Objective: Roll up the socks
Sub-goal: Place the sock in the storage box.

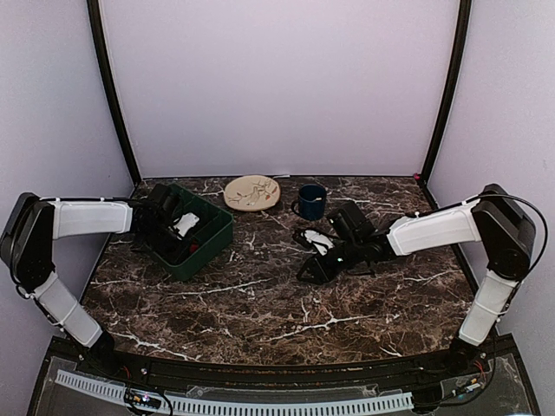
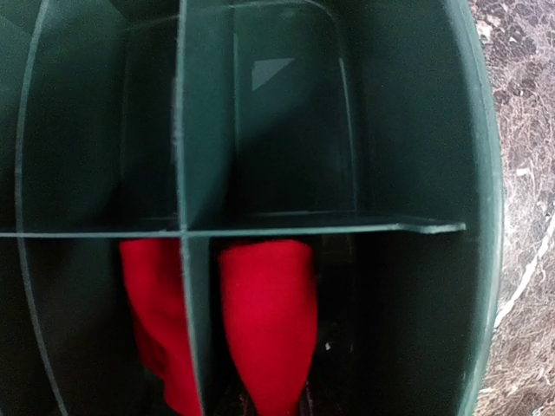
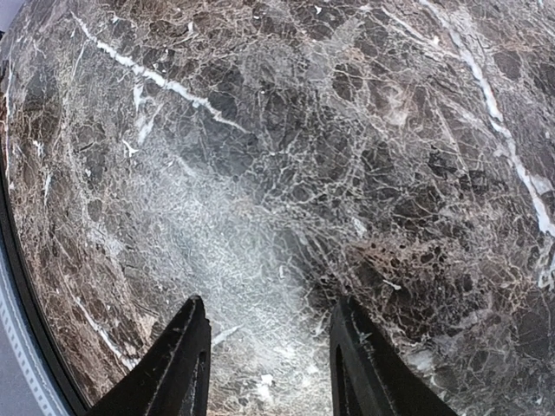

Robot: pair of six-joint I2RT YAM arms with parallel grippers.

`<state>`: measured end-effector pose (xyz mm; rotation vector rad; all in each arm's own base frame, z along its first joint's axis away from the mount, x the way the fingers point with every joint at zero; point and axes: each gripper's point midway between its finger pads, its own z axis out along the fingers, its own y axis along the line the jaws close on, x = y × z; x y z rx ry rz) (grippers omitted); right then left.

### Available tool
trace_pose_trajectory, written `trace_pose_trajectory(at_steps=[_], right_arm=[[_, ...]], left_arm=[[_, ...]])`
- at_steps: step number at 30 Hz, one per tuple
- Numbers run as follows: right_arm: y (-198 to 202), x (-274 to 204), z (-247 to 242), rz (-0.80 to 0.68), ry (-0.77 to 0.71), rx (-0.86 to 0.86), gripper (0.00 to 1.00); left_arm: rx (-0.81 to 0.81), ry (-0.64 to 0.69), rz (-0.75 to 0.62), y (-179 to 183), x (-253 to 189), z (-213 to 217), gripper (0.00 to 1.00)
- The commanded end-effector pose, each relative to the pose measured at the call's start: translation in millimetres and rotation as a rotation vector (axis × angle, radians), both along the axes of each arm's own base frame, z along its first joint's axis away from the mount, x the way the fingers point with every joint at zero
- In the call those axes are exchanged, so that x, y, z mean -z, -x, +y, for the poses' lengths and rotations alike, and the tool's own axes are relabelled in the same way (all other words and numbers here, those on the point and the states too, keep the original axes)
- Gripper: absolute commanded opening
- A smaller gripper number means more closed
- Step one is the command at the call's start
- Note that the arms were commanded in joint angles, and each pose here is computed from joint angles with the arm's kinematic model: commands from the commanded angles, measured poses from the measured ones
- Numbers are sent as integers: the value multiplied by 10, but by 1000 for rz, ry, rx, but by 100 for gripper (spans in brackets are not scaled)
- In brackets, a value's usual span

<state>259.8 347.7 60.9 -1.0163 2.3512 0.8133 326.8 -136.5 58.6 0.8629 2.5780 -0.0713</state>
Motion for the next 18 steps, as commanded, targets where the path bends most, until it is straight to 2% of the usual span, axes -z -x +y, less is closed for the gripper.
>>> trace_pose_trajectory(at_steps=[1, 9, 14, 18], right_arm=[[-85, -46, 46, -11, -15, -6, 44], [-85, -23, 32, -4, -12, -7, 44], [-80, -13, 21, -1, -11, -6, 44], [-76, -15, 21, 0, -12, -7, 44]], left_arm=[[-3, 54, 57, 35, 27, -71, 2], [-27, 77, 140, 87, 155, -80, 6], [-52, 85, 178, 117, 213, -43, 14], [-65, 78, 190, 139, 225, -20, 25]])
